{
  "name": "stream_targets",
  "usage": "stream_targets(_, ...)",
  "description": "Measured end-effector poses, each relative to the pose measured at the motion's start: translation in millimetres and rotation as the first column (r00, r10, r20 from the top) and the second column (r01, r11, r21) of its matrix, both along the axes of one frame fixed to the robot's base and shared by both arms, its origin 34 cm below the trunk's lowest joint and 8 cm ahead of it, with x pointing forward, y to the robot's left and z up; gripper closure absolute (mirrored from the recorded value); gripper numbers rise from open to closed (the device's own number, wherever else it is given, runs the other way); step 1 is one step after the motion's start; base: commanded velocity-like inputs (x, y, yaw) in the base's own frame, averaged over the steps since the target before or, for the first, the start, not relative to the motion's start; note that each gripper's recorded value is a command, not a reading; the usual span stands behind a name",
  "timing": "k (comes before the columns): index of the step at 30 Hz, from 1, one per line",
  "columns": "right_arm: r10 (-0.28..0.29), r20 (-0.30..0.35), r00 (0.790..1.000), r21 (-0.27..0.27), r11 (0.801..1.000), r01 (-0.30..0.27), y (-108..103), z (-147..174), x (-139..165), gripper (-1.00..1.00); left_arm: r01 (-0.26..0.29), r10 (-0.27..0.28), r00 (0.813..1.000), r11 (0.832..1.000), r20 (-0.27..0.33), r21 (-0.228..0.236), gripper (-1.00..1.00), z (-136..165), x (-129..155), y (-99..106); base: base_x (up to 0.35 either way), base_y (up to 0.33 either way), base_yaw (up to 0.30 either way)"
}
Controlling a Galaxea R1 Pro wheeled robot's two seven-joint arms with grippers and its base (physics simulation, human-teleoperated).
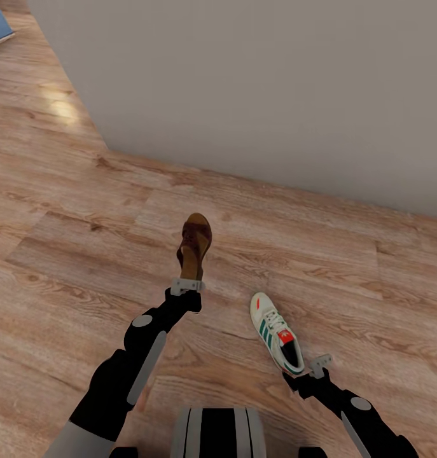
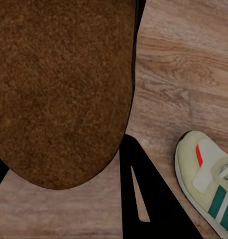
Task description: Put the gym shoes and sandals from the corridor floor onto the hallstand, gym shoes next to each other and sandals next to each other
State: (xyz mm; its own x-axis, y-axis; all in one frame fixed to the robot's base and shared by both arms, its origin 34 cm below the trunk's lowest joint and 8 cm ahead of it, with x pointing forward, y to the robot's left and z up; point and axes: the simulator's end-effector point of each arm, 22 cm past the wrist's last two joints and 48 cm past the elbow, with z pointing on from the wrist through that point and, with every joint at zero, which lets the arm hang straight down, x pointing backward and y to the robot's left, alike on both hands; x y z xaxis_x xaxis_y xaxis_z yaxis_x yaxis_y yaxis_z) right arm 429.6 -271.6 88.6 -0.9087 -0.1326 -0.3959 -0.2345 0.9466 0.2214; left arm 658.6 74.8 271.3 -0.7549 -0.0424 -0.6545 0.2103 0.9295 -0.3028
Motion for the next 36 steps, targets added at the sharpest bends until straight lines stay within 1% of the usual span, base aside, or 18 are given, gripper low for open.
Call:
stream_targets(15, 0.0, 0.0, 1.0, 0.0, 1.0, 0.0, 0.0, -0.2, 0.0, -1.0, 0.0, 0.0, 1.0, 1.0, -0.001, 0.0, 1.0, -0.4, -0.1, 0.0, 0.022, 0.0, 0.0)
stream_targets(19, 0.001, -0.016, 1.0, 0.0, 1.0, -0.001, 0.0, -5.9, -6.5, -1.0, 0.0, 0.0, 1.0, 1.0, -0.016, 0.0, 1.0, -9.7, -3.7, 0.1, 0.0, 0.0, 0.0)
stream_targets(29, 0.0, -0.017, 1.0, 0.0, 1.0, 0.0, -0.1, -6.2, -6.8, -1.0, 0.0, 0.0, 1.0, 1.0, -0.017, 0.0, 1.0, -10.2, -3.9, 0.0, 0.001, 0.0, 0.0)
stream_targets(36, -0.001, -0.016, 1.0, -0.001, 1.0, 0.001, -0.3, -6.1, -6.5, -1.0, 0.0, 0.0, 1.0, 1.0, -0.017, 0.0, 1.0, -10.3, -4.0, 0.0, 0.08, 0.0, 0.0)
